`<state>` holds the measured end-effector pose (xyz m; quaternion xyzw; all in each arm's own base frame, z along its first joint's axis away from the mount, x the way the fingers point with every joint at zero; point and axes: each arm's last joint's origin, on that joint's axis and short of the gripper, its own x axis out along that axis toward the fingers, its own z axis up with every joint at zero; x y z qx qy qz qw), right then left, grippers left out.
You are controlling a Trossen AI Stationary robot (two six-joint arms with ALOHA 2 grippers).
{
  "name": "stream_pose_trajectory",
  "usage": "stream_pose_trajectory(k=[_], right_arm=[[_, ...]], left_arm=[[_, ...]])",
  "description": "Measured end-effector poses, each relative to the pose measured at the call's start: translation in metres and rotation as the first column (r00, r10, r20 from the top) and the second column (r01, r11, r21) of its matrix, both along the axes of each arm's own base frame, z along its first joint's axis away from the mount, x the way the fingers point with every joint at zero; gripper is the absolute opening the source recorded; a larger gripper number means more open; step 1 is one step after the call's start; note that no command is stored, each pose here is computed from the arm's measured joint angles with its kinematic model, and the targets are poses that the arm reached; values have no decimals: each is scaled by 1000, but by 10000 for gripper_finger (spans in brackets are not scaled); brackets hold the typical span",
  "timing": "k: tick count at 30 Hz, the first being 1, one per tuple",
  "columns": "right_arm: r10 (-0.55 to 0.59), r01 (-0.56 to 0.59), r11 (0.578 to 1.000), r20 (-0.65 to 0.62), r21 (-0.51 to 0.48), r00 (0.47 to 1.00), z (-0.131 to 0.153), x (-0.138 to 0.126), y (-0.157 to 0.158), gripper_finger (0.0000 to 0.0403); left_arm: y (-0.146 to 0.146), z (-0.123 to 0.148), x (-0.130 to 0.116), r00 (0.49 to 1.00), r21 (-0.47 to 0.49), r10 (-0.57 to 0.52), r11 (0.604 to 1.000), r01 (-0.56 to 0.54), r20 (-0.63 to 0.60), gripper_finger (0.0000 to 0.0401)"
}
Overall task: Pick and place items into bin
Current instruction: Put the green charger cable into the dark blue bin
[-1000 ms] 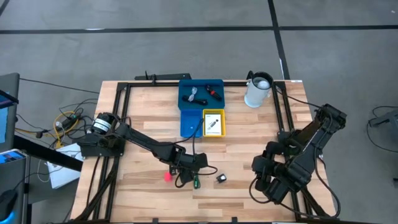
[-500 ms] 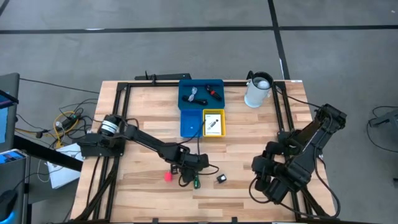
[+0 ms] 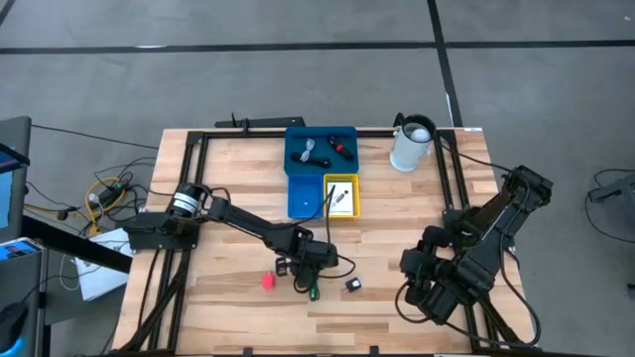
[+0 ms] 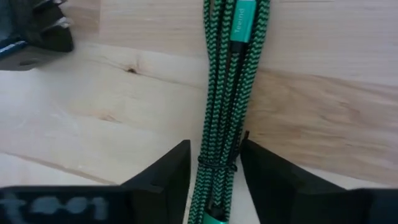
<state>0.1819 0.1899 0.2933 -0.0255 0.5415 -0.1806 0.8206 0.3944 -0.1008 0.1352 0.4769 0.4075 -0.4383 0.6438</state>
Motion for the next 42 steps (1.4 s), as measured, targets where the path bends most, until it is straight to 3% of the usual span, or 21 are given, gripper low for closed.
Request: stream_pose_trajectory(k=[11, 16, 23, 31, 42], right_arm=[[1, -1, 1000, 0, -1, 1000, 0, 0, 0, 214], [1, -1, 1000, 3, -3, 1000, 0, 0, 0, 214], [1, -1, 1000, 1, -4, 1000, 0, 0, 0, 214], [1, -1, 1000, -4, -15, 1000, 0, 0, -1, 214], [-6, 3, 998, -39, -57, 999, -13, -3, -5, 214]], left_arm=[[0, -2, -2, 999, -17, -20, 1000, 19, -28, 10], [-6, -2, -4, 1000, 16, -10, 1000, 10, -25, 8], [-29, 3, -14, 1000, 168, -4, 986, 2, 8, 3], [-45, 11, -33, 998, 372, 62, 926, -68, 28, 1], [-42, 62, -38, 965, 471, 242, 843, -260, 101, 0]])
